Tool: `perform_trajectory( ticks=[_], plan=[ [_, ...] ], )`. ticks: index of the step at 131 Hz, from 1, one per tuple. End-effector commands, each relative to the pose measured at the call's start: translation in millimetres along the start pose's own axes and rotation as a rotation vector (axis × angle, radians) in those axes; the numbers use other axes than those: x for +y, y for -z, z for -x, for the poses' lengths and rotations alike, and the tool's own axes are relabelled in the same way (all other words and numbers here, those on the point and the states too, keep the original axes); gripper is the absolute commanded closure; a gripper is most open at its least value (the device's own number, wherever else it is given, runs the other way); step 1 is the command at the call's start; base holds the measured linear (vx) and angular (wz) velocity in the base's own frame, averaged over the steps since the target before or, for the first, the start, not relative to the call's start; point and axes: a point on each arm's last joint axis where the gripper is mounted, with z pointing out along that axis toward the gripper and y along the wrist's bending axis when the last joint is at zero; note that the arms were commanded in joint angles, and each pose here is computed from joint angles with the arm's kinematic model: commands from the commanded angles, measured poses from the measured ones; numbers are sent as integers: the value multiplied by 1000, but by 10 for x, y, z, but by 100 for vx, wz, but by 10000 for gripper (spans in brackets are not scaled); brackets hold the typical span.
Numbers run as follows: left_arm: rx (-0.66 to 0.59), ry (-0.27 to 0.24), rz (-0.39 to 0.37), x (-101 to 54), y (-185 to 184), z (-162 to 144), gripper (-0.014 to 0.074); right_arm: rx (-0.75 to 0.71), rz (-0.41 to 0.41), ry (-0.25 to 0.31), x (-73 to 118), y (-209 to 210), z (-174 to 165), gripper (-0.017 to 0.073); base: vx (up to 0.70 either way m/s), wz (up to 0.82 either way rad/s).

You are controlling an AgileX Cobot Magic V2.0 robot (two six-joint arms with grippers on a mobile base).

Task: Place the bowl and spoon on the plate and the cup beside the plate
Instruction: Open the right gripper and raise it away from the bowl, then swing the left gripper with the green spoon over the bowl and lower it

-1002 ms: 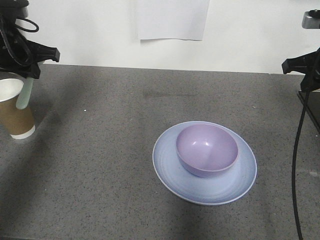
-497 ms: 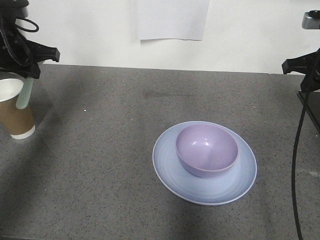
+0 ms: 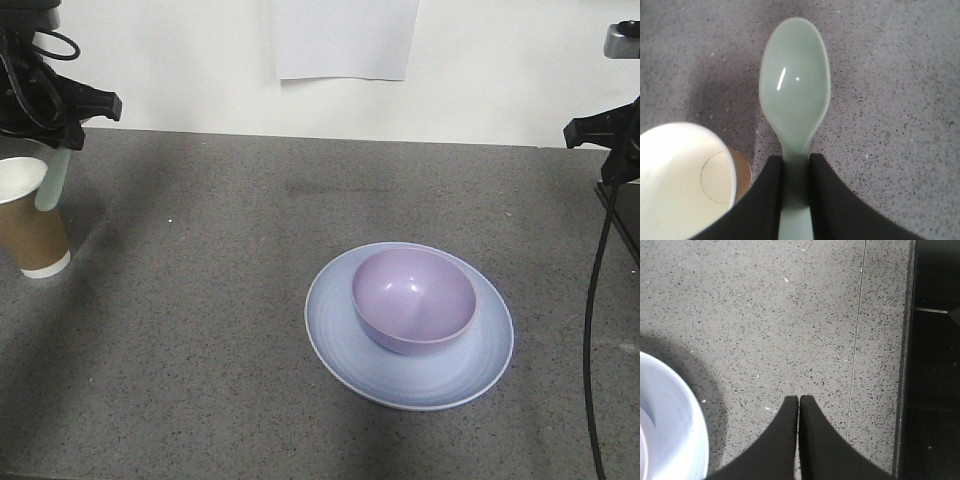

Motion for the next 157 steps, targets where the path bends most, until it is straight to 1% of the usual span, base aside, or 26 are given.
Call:
perform_trajectory(
  ticks=[1, 10, 11, 18, 24, 25, 27, 30, 31, 34, 35, 38, 41, 48, 49, 58, 59, 66, 72, 75, 84, 85, 98, 99, 123, 157],
  plan=[
    [-144, -110, -64, -125, 372, 89, 600, -106, -11, 5, -1, 278, 36, 568, 0, 0],
    [-162, -152, -107, -224, 411, 103, 600, -106, -11, 5, -1, 278, 36, 568, 0, 0],
    [-169, -163, -122, -267, 421, 106, 600, -106, -11, 5, -1, 278, 36, 568, 0, 0],
    [-190, -191, -161, -372, 465, 122, 600, -106, -11, 5, -1, 278, 36, 568, 0, 0],
    [-210, -225, -202, -489, 506, 135, 600, -106, -11, 5, -1, 278, 36, 568, 0, 0],
    [-216, -240, -217, -546, 521, 136, 600, -106, -11, 5, -1, 278, 36, 568, 0, 0],
    [-222, -251, -230, -588, 537, 139, 600, -106, -11, 5, -1, 278, 36, 568, 0, 0],
    [-227, -256, -239, -612, 552, 144, 600, -106, -11, 5, -1, 278, 36, 568, 0, 0],
    [-232, -271, -250, -653, 565, 146, 600, -106, -11, 5, -1, 278, 36, 568, 0, 0],
    [-235, -281, -261, -697, 572, 146, 600, -106, -11, 5, -1, 278, 36, 568, 0, 0],
    [-240, -295, -274, -758, 584, 144, 600, -106, -11, 5, -1, 278, 36, 568, 0, 0],
    [-244, -305, -285, -800, 596, 144, 600, -106, -11, 5, -1, 278, 36, 568, 0, 0],
    [-253, -328, -303, -888, 619, 147, 600, -106, -11, 5, -1, 278, 36, 568, 0, 0],
    [-259, -362, -321, -1017, 637, 140, 600, -106, -11, 5, -1, 278, 36, 568, 0, 0],
    [-258, -376, -330, -1081, 632, 131, 600, -106, -11, 5, -1, 278, 36, 568, 0, 0],
    [-259, -404, -352, -1228, 617, 123, 600, -106, -11, 5, -1, 278, 36, 568, 0, 0],
    [-260, -414, -361, -1284, 620, 113, 600, -106, -11, 5, -1, 278, 36, 568, 0, 0],
    [-252, -436, -378, -1406, 580, 97, 600, -106, -11, 5, -1, 278, 36, 568, 0, 0],
    [-239, -457, -393, -1524, 526, 70, 600, -106, -11, 5, -1, 278, 36, 568, 0, 0],
    [-227, -474, -405, -1620, 479, 42, 600, -106, -11, 5, -1, 278, 36, 568, 0, 0],
    [-203, -502, -424, -1774, 403, -8, 600, -106, -11, 5, -1, 278, 36, 568, 0, 0],
    [-195, -513, -429, -1826, 386, -28, 600, -106, -11, 5, -1, 278, 36, 568, 0, 0],
    [-157, -557, -443, -2026, 287, -95, 600, -106, -11, 5, -1, 278, 36, 568, 0, 0],
    [-153, -566, -449, -2069, 281, -111, 600, -106, -11, 5, -1, 278, 36, 568, 0, 0],
    [-99, -628, -487, -2394, 179, -245, 600, -106, -11, 5, -1, 278, 36, 568, 0, 0],
    [-12, -704, -512, -2678, 102, -475, 600, -106, -11, 5, -1, 278, 36, 568, 0, 0]
  ],
)
